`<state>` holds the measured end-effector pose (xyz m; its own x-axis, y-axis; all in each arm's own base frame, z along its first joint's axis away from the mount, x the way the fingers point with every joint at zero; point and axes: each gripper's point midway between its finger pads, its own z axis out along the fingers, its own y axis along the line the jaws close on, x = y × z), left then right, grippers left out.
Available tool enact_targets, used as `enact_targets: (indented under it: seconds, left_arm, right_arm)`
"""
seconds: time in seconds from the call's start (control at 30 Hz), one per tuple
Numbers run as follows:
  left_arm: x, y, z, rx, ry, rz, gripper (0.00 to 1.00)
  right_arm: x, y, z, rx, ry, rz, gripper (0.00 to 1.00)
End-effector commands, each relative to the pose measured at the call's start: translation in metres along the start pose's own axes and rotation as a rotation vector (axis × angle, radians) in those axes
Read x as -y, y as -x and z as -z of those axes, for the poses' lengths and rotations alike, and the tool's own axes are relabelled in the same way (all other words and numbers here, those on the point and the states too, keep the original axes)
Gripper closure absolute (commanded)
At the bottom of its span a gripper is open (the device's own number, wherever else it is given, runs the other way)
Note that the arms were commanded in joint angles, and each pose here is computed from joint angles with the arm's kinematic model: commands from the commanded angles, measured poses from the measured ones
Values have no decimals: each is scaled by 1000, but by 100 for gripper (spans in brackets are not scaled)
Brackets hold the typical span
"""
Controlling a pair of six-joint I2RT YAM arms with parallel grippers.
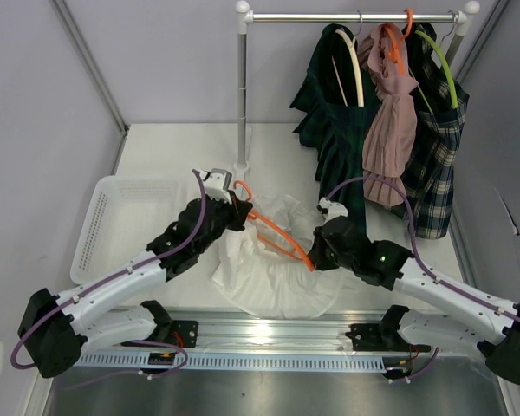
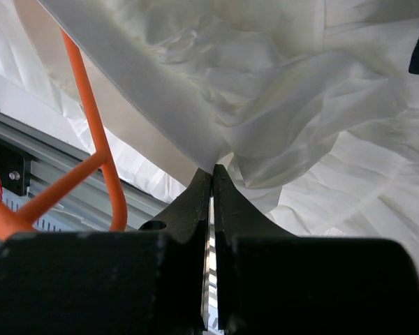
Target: Place the skirt on the hanger
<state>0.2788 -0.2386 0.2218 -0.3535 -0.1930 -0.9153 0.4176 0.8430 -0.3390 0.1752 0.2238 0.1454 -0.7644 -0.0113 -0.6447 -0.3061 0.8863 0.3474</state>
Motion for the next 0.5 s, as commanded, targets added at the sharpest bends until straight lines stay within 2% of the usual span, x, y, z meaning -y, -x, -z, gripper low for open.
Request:
enact_targets:
  seconds: [0.0,0.47]
  left_arm:
    - [-3,48,-3,156,41,-6,100]
    - [-39,47,-8,204,231,15,100]
  right_arm:
    - [-2,12,20,21,-4,-16,100]
    - [5,4,33,-18,-30,-19,100]
